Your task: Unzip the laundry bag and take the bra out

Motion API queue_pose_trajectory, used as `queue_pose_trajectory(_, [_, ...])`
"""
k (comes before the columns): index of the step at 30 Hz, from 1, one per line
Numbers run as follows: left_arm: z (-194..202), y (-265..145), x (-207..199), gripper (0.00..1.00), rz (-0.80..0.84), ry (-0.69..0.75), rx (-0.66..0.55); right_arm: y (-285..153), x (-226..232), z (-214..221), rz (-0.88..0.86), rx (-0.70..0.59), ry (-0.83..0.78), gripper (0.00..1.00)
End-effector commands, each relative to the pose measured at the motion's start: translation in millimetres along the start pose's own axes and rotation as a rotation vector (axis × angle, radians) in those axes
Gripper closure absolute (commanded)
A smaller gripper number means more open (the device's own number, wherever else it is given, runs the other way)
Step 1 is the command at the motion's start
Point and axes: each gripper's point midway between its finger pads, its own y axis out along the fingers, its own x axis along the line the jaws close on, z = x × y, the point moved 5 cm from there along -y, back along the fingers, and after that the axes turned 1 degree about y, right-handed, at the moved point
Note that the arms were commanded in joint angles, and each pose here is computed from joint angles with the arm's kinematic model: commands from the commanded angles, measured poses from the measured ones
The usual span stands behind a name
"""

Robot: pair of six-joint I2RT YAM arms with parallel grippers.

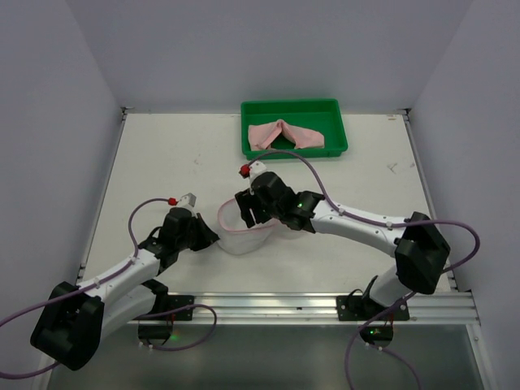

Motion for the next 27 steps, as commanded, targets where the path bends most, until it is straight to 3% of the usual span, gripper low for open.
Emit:
queue_pose_trajectory(1, [-6,1,-2,1.0,0.013,0.015,-0.043,15,4,10,-0.018,0.055,-0.023,0.33])
queue_pose_trajectory(6, [-9,0,-7,1.0,0.032,0.009,-0.045,38,17,30,-0.075,0.129,-0.034,0.3])
queue_pose_trajectory(16, [-11,-3,-13,1.0,0.057,0.001,-0.049,80,23,66,-0.06,0.312,-0.034,0.08])
queue_pose_trajectory(21, [-10,-3,-12,1.0,0.055,-0.002,-0.047,91,17,82,-0.003,0.381,-0.023,0.09])
queue_pose_trajectory(27, [-8,-2,-9,1.0,0.049,-0.003,-0.047,104,16,94,0.017,0.457,-0.029,0.24])
